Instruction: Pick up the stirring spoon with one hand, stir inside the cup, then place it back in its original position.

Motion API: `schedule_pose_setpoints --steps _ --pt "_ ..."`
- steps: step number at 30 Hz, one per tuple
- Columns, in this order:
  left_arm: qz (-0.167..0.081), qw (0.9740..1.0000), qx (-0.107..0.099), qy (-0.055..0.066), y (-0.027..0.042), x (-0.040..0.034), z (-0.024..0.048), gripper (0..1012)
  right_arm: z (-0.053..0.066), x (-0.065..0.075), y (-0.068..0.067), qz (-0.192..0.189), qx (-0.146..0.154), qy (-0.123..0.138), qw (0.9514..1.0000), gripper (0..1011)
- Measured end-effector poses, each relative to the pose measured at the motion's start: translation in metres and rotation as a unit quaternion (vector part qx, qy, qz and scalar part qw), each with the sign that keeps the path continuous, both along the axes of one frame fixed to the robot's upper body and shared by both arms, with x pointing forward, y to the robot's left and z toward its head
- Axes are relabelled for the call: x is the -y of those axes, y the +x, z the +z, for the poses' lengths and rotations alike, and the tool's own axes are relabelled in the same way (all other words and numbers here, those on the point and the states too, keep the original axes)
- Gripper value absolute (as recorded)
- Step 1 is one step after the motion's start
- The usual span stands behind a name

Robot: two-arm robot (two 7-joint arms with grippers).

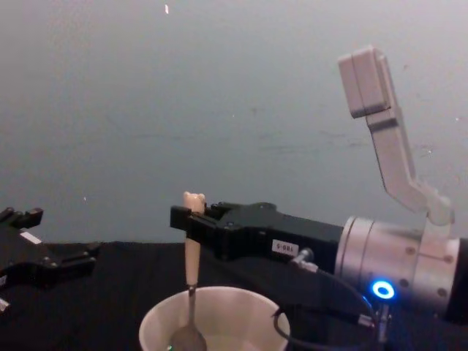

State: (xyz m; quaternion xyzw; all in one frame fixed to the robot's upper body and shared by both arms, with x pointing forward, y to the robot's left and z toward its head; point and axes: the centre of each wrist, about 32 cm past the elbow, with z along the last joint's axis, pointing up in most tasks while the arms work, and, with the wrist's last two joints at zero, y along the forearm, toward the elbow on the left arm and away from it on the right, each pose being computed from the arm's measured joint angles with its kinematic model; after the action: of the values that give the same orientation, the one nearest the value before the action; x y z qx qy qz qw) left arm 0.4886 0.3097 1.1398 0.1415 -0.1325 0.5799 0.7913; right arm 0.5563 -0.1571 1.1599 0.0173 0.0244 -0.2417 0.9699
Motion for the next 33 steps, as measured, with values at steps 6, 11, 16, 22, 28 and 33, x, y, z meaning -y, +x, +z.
schedule_pose_setpoints --steps 6,11,16,22,28,33 --pt "0.0 1.0 0.0 0.0 0.0 0.0 0.0 1001 -0.001 0.008 0.007 -0.027 0.001 -0.002 0.9996 212" --pt "0.0 1.0 0.0 0.0 0.0 0.0 0.0 1001 0.0 0.019 0.009 -0.046 0.002 -0.003 0.9989 212" --pt "0.0 1.0 0.0 0.0 0.0 0.0 0.0 1001 0.002 0.031 0.004 -0.057 0.001 -0.006 0.9984 212" --pt "0.0 1.0 0.0 0.0 0.0 0.0 0.0 1001 0.004 0.041 -0.01 -0.049 0.001 -0.009 0.9988 213" --pt "0.0 1.0 0.0 0.0 0.0 0.0 0.0 1001 0.005 0.044 -0.024 -0.03 -0.003 -0.009 0.9995 213" --pt "0.0 1.0 0.0 0.0 0.0 0.0 0.0 1001 0.002 0.039 -0.033 -0.01 -0.012 -0.007 0.9999 212"
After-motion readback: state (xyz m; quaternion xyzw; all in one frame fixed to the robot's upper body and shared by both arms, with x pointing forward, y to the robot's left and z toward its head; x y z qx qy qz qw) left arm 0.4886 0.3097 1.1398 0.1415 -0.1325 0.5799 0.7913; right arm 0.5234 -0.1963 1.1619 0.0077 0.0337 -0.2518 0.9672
